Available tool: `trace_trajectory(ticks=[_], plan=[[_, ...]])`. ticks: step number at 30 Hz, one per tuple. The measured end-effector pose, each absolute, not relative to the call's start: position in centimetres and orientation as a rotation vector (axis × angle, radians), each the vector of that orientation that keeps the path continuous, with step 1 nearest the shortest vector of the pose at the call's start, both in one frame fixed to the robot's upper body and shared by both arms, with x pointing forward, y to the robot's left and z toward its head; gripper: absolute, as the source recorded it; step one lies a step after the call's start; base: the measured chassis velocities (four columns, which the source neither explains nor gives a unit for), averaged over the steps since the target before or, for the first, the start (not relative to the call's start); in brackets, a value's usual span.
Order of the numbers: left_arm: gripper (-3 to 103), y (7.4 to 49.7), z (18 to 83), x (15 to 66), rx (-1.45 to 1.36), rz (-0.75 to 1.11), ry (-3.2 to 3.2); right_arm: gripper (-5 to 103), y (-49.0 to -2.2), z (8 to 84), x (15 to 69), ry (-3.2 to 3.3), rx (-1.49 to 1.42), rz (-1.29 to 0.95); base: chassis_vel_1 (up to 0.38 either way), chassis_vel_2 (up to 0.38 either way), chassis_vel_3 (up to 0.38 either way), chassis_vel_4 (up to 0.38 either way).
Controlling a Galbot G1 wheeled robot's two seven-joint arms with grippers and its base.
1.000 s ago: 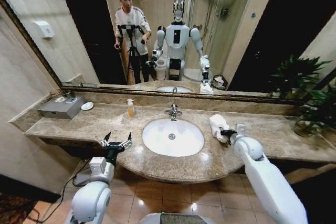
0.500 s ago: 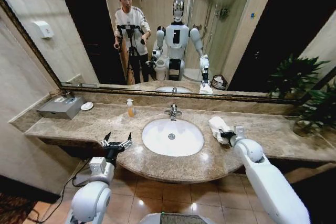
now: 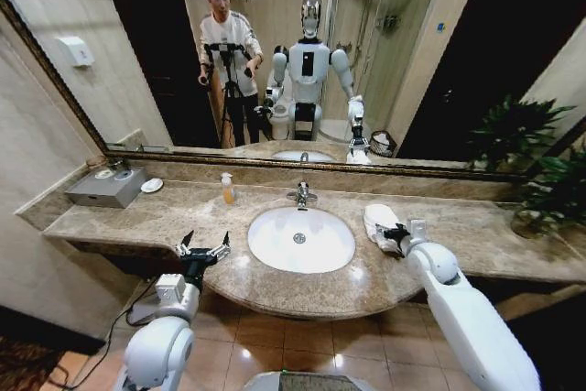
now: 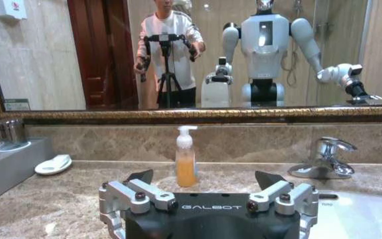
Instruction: Pick up the towel from the sink counter and wipe the mirror surface.
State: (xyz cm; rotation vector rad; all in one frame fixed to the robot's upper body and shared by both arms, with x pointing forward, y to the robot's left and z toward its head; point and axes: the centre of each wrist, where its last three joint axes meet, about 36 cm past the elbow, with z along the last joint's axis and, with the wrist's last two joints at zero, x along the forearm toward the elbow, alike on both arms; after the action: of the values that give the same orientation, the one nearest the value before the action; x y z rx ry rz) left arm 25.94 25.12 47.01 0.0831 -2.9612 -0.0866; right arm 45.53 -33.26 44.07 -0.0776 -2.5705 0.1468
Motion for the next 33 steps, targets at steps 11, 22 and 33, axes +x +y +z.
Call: trace_trajectory(ticks=[11,22,33], plan=[[100,25.1,47.0,25.9,0.083,-0.087,-2.961,100,-32.2,44.3,43.1,-2.769,-0.061,0.137,0.0,0.0,0.0,0.0],[100,25.1,47.0,25.9,0.083,-0.087,-2.961,100,-30.2,41.8,36.2,-3.084,0.002,0.164,0.0,0.0,0.0,0.0],[100,25.1,47.0,25.9,0.083,-0.087,-2.961,100,-28.5,39.9,33.3,-3.178,0.038,0.042,0.0,0.0,0.0,0.0]])
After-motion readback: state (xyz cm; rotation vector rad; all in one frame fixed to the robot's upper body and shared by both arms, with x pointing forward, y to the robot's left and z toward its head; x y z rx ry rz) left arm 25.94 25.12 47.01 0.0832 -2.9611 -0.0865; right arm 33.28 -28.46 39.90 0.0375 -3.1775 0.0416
